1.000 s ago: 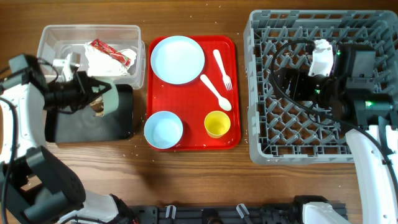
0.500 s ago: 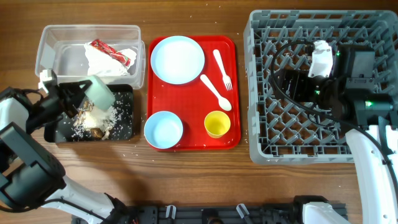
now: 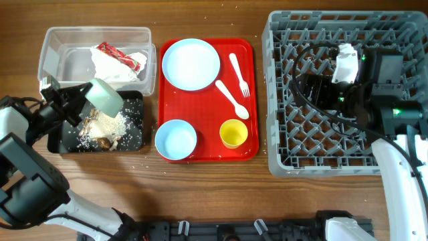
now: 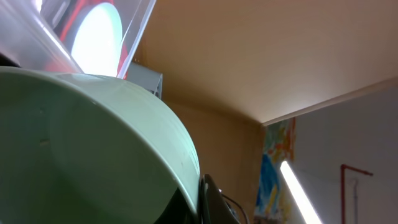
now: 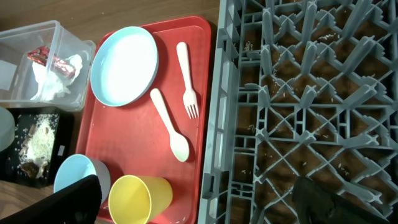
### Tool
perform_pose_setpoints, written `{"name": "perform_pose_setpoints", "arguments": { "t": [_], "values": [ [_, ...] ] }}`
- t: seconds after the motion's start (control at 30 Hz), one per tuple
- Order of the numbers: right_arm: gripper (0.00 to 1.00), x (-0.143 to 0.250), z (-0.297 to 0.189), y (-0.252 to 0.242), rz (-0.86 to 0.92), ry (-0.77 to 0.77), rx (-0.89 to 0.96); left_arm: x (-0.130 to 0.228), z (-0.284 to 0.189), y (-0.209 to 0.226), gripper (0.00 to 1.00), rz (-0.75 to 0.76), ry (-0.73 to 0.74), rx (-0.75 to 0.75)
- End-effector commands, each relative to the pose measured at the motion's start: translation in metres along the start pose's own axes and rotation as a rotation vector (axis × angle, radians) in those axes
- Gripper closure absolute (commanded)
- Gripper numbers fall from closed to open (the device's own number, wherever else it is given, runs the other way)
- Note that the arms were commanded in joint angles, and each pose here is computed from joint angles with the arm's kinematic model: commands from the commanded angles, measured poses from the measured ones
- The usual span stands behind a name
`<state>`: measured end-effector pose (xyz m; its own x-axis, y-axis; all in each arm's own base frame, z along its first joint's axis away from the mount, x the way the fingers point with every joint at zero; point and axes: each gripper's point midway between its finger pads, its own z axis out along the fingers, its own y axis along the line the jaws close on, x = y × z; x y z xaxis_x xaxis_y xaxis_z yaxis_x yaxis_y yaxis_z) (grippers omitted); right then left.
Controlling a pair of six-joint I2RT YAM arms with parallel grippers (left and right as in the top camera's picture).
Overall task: Sort waste into correct bins and load items into the dishwasher rack
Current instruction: 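Tip the green bowl over the black tray to dump the rice, then return the green bowl to the red tray and grasp the yellow cup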
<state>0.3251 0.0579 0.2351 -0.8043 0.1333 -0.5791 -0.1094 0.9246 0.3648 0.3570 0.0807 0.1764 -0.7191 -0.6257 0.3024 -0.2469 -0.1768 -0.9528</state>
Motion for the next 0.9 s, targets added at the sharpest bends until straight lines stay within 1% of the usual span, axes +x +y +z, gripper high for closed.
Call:
{"name": "perform_pose_setpoints", "arguments": {
  "t": [0.0, 0.07, 0.17, 0.23, 0.27, 0.33, 0.4, 0.47, 0.53, 0.6, 0.7, 0.83, 0.87],
  "values": [
    [0.00, -0.007, -0.002, 0.004, 0.007, -0.016, -0.020, 0.004, 0.005, -0.011, 0.96, -0.078, 0.024, 0.027],
    [0.00, -0.009, -0.002, 0.004, 0.001, -0.023, -0.020, 0.019, 0.027, -0.033, 0.96, 0.032, 0.080, -0.026],
    [0.00, -0.010, -0.002, 0.004, 0.000, -0.026, -0.021, 0.051, 0.074, -0.049, 0.96, 0.249, 0.170, -0.217],
    [0.00, -0.010, -0.002, 0.004, 0.000, -0.025, -0.021, 0.071, 0.104, -0.048, 0.96, 0.385, 0.210, -0.362],
    [0.00, -0.010, -0.002, 0.004, 0.000, -0.025, -0.021, 0.079, 0.121, -0.043, 0.96, 0.450, 0.216, -0.450],
    [0.00, -0.010, -0.002, 0.004, 0.000, -0.025, -0.021, 0.092, 0.150, -0.027, 0.96, 0.557, 0.229, -0.569],
    [0.00, -0.010, -0.002, 0.004, 0.000, -0.025, -0.021, 0.111, 0.180, 0.001, 0.96, 0.691, 0.256, -0.725],
    [0.00, -0.010, -0.002, 0.004, 0.000, -0.025, -0.021, 0.124, 0.198, 0.032, 0.96, 0.840, 0.239, -0.924],
    [0.00, -0.010, -0.002, 0.004, 0.000, -0.025, -0.021, 0.134, 0.210, 0.055, 0.96, 0.978, 0.216, -1.082],
    [0.00, -0.009, -0.002, 0.004, 0.001, -0.024, -0.020, 0.146, 0.219, 0.075, 0.96, 1.088, 0.216, -1.194],
    [0.00, -0.009, -0.002, 0.004, 0.000, -0.023, -0.020, 0.166, 0.239, 0.107, 0.96, 1.154, 0.285, -1.240],
    [0.00, -0.009, -0.002, 0.004, 0.001, -0.021, -0.020, 0.170, 0.243, 0.146, 0.96, 1.139, 0.362, -1.309],
    [0.00, -0.009, -0.002, 0.004, 0.002, -0.021, -0.020, 0.169, 0.243, 0.151, 0.94, 1.134, 0.371, -1.321]
  ]
}}
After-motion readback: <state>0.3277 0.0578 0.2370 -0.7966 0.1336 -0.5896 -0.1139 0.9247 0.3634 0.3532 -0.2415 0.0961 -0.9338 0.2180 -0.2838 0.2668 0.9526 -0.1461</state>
